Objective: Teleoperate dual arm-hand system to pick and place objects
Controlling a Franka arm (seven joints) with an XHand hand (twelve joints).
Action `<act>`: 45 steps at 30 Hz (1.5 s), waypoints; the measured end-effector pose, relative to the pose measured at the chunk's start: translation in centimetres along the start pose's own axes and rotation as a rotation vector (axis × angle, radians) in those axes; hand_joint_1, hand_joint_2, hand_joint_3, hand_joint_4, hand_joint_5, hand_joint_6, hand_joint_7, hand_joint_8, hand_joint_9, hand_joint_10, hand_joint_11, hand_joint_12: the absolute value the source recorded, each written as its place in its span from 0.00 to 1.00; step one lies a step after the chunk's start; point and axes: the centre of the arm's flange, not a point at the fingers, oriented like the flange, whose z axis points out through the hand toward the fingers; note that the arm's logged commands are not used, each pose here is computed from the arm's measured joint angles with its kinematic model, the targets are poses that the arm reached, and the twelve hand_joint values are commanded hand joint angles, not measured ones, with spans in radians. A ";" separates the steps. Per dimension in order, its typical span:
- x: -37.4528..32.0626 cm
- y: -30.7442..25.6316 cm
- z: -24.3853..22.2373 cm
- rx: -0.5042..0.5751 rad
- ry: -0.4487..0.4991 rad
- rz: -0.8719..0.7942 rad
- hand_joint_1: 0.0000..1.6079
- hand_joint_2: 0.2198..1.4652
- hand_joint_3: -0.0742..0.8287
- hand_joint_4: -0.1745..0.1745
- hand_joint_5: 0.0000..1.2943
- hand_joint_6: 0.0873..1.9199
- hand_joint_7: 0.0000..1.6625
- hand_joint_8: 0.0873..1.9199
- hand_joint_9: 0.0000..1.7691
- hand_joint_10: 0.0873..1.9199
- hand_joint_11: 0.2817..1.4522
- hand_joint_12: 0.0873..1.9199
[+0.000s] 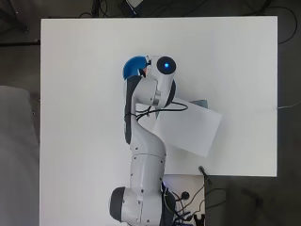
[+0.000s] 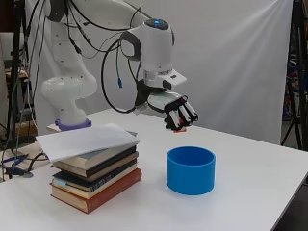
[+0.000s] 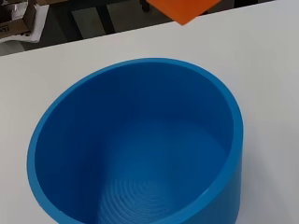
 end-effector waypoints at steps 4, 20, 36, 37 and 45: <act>1.9 0.1 1.7 0.043 -0.004 -0.068 0.57 0.82 0.08 0.95 0.56 0.69 0.64 0.92 0.76 0.96 0.55 0.94; 6.4 0.0 8.4 0.090 -0.143 -0.102 0.09 0.53 0.08 0.75 0.01 0.00 0.01 0.00 0.06 0.00 0.10 0.00; 1.6 -6.4 -8.9 -0.277 -0.010 -0.116 0.04 0.54 0.09 0.79 0.17 0.00 0.15 0.00 0.23 0.00 0.16 0.00; 1.1 -7.1 -9.6 -0.273 -0.025 -0.118 0.04 0.54 0.08 0.76 0.19 0.00 0.18 0.00 0.25 0.00 0.16 0.00; -4.8 -12.8 -16.0 -0.217 -0.102 -0.125 0.11 0.56 0.09 0.52 0.20 0.00 0.22 0.00 0.28 0.00 0.14 0.00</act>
